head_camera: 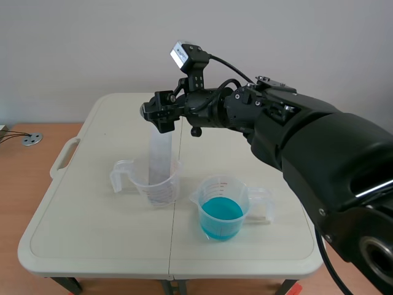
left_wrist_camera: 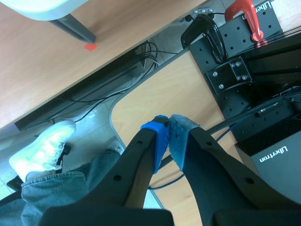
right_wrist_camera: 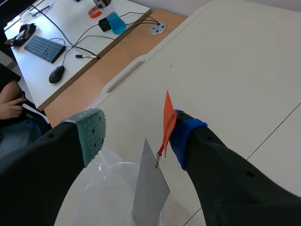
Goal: Hold the metal plate by the orange handle, dip it into the blue solution, take it out and point at it, then put the plate back in the beaker on the left.
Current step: 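Lift the metal plate out of the left beaker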
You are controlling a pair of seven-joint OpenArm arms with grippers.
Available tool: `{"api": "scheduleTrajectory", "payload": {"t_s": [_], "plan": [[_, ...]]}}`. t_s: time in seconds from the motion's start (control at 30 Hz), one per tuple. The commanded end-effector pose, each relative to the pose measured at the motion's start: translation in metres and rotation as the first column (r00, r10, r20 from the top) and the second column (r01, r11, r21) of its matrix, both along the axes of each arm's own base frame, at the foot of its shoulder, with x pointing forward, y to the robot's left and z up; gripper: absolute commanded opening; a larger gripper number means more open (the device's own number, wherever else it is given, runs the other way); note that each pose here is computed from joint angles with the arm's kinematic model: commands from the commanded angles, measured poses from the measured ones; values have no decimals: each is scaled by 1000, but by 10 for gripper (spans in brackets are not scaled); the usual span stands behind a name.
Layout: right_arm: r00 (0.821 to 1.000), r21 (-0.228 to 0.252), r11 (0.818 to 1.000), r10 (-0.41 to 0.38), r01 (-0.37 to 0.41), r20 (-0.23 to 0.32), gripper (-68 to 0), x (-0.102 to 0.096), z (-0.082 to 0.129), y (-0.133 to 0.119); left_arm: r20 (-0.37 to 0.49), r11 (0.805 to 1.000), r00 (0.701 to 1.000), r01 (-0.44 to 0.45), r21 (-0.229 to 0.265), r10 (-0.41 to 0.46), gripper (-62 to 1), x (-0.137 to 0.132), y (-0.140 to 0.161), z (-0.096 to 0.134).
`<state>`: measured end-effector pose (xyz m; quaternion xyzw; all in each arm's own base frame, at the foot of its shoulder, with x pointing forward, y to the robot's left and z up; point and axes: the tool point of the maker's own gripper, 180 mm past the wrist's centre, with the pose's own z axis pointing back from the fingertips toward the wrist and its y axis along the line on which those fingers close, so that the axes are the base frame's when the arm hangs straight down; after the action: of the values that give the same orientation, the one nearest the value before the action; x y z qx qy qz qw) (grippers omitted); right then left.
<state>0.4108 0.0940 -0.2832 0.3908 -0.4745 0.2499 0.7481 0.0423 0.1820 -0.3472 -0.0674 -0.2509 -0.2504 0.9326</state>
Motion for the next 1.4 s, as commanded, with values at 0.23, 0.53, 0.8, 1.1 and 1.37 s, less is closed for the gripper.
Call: {"api": "scheduleTrajectory", "payload": {"t_s": [0.23, 0.53, 0.8, 1.1, 1.37], "plan": [[999, 30, 1000, 1, -2, 49, -596, 9, 23, 3, 8, 1000, 1000, 3, -13, -3, -592, 2, -4, 2], [999, 28, 1000, 3, -4, 51, -662, 9, 23, 3, 8, 1000, 1000, 3, -13, -3, -592, 2, -4, 2], [994, 66, 995, 72, -78, 87, -660, -3, 30, 11, 8, 1000, 1000, 3, -13, -3, -592, 2, -4, 2], [978, 7, 994, 104, -107, 182, -660, -13, 35, 17, 8, 1000, 1000, 3, -13, -3, -592, 1, -4, 2], [943, -67, 988, 153, -139, 297, -660, -31, 50, 24, 8, 1000, 1000, 3, -13, -3, -592, 1, -4, 2]]}}
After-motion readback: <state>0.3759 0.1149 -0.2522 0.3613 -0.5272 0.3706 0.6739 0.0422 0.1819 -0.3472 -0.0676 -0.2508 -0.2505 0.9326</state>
